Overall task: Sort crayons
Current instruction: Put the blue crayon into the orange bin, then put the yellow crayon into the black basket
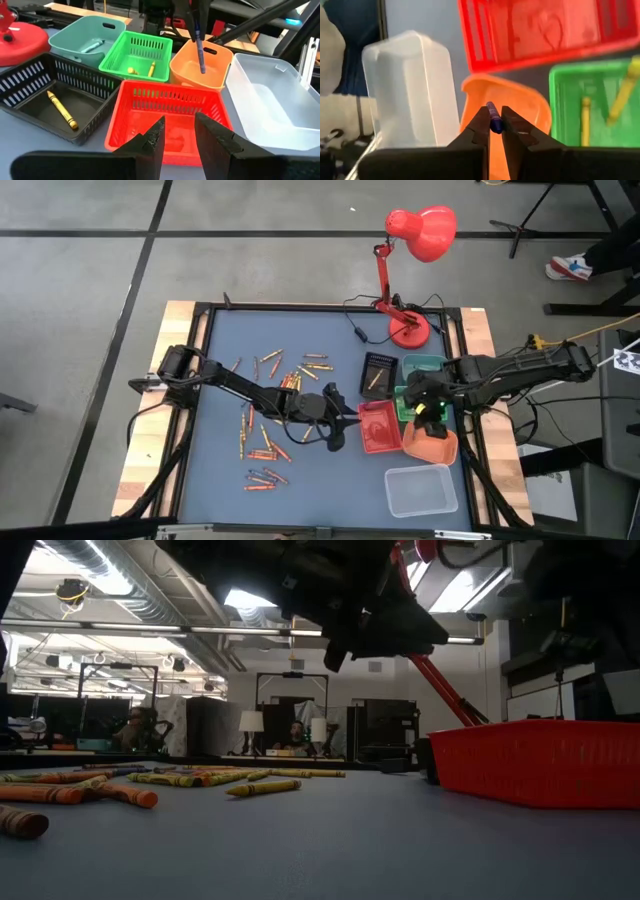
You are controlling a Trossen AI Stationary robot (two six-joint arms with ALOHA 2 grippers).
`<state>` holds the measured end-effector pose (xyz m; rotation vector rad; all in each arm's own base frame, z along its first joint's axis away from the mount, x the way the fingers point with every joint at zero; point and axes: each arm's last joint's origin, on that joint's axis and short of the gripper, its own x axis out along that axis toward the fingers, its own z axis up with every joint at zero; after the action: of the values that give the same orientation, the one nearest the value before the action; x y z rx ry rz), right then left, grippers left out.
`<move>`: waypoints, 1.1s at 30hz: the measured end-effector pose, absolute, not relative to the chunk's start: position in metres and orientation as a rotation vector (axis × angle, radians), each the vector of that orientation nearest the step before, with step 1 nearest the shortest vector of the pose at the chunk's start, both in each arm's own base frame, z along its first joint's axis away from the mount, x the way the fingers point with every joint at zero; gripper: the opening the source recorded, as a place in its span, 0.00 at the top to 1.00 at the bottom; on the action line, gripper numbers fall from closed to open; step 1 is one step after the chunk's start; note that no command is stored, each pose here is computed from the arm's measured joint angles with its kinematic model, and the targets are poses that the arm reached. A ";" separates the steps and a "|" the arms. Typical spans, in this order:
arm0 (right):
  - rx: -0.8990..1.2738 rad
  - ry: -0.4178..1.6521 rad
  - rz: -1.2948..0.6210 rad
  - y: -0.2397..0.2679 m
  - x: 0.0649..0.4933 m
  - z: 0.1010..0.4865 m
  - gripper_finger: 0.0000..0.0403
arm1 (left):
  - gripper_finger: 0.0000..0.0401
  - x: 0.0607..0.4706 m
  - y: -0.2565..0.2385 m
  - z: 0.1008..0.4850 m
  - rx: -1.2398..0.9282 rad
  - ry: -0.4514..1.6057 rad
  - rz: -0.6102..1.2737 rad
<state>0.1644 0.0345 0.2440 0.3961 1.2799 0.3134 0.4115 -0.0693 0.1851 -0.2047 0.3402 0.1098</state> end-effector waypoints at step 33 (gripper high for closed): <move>0.324 1.372 0.154 0.029 0.156 0.240 0.71 | 0.77 0.375 -0.075 0.156 -0.433 0.891 0.164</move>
<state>0.1557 0.0293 0.2396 0.3241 1.3715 0.1542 0.3749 -0.0753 0.1559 -0.4333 0.8907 0.1640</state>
